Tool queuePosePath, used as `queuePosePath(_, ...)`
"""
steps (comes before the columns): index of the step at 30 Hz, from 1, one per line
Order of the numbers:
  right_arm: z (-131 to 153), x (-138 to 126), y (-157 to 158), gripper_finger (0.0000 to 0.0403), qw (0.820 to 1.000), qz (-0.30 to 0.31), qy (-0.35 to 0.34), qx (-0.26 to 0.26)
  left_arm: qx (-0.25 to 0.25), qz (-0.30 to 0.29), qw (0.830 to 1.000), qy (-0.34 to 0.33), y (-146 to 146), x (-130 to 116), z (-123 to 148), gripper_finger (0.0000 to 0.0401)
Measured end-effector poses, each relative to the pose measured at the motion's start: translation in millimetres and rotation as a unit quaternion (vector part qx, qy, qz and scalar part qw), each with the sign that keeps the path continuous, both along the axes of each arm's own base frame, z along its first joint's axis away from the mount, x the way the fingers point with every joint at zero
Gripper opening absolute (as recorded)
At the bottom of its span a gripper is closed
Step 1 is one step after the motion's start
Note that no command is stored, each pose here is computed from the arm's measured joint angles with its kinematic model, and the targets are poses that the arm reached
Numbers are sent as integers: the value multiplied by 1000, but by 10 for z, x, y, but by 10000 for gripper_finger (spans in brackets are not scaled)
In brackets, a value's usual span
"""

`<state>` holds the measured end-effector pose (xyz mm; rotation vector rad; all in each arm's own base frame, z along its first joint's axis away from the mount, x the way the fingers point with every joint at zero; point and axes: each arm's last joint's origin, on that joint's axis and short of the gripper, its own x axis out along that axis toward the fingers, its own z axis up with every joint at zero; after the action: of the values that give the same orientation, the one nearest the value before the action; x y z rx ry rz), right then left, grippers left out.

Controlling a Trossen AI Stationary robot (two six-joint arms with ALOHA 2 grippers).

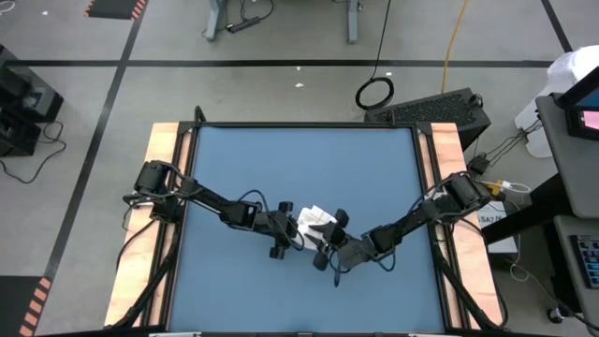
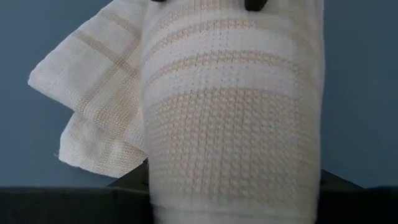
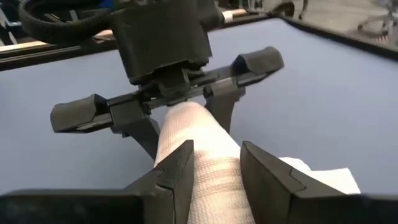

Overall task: Roll towel into tight, uniform cylinder
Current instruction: Roll the white towel

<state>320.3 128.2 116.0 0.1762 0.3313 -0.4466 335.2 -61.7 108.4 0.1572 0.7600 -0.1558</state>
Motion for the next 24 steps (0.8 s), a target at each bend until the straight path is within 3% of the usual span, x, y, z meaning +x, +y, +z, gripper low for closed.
queuePosePath(10, -64, -55, 46, 121, 1000, -6, 23, 17, 7, -5, 1000, -5, -1, 4, 4, 191)
queuePosePath(18, -95, -90, 78, 121, 999, -6, 33, 28, 10, -4, 1000, -2, -18, -5, 2, 256)
queuePosePath(24, -109, -107, 97, 121, 999, -5, 35, 37, 13, -4, 1000, 20, 3, -115, 188, 305)
